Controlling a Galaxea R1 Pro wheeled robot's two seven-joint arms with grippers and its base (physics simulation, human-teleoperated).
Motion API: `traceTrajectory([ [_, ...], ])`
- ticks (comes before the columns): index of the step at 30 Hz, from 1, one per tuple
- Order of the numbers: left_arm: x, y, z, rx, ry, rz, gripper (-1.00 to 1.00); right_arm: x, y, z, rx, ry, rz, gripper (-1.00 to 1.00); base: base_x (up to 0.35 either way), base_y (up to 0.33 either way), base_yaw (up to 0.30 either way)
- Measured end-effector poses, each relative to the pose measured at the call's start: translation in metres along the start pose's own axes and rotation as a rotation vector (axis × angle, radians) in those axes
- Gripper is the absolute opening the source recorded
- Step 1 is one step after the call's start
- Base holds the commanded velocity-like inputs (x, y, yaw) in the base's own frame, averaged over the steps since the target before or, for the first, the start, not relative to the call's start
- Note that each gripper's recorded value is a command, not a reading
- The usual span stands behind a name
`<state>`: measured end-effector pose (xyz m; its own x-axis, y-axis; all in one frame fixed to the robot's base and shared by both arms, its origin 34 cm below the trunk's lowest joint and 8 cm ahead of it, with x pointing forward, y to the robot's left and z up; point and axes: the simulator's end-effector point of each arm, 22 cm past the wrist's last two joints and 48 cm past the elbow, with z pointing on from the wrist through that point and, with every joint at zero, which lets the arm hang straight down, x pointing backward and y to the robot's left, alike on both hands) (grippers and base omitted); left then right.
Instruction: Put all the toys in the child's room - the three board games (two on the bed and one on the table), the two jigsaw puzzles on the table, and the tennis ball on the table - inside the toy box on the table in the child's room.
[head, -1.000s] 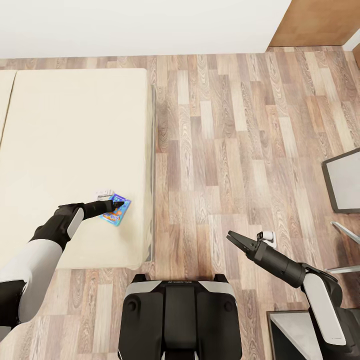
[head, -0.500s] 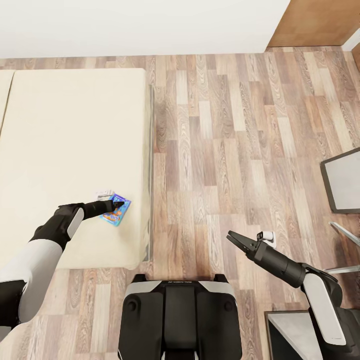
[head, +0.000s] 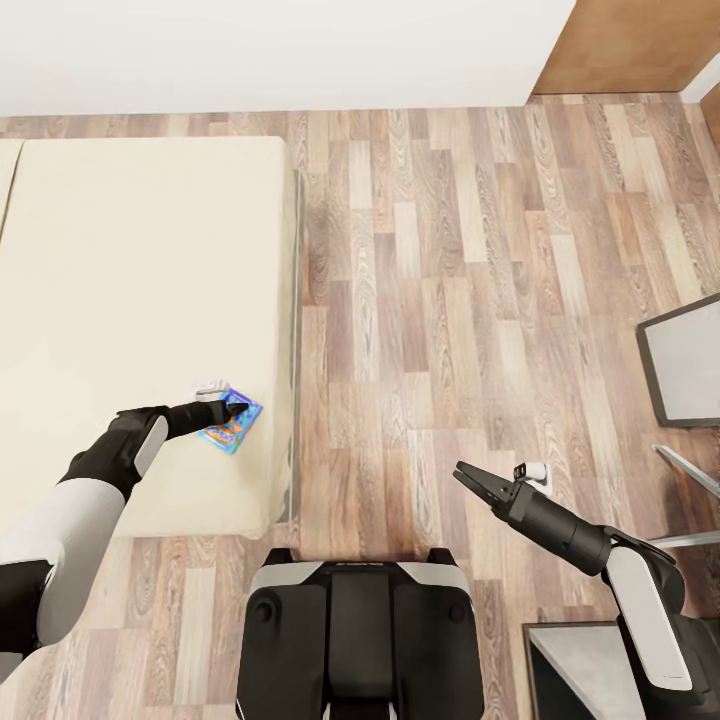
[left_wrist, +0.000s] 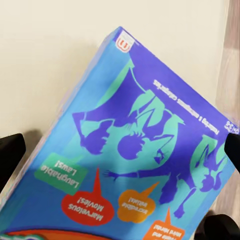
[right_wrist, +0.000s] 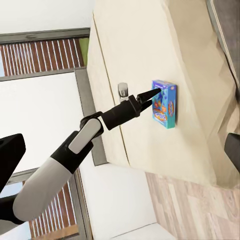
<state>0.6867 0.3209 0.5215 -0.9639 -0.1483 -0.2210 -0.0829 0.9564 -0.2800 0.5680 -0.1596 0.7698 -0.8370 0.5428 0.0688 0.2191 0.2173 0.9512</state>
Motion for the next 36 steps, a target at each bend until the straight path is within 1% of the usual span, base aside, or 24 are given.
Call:
traceTrajectory([
  [36,-0.0019,0.0004,-0.0002,-0.001,-0.008,0.004,1.00,-0.0006,-0.0018,-0.0008,0.008,-0.001,-0.004,1.00,0.000,-0.004,0.000],
])
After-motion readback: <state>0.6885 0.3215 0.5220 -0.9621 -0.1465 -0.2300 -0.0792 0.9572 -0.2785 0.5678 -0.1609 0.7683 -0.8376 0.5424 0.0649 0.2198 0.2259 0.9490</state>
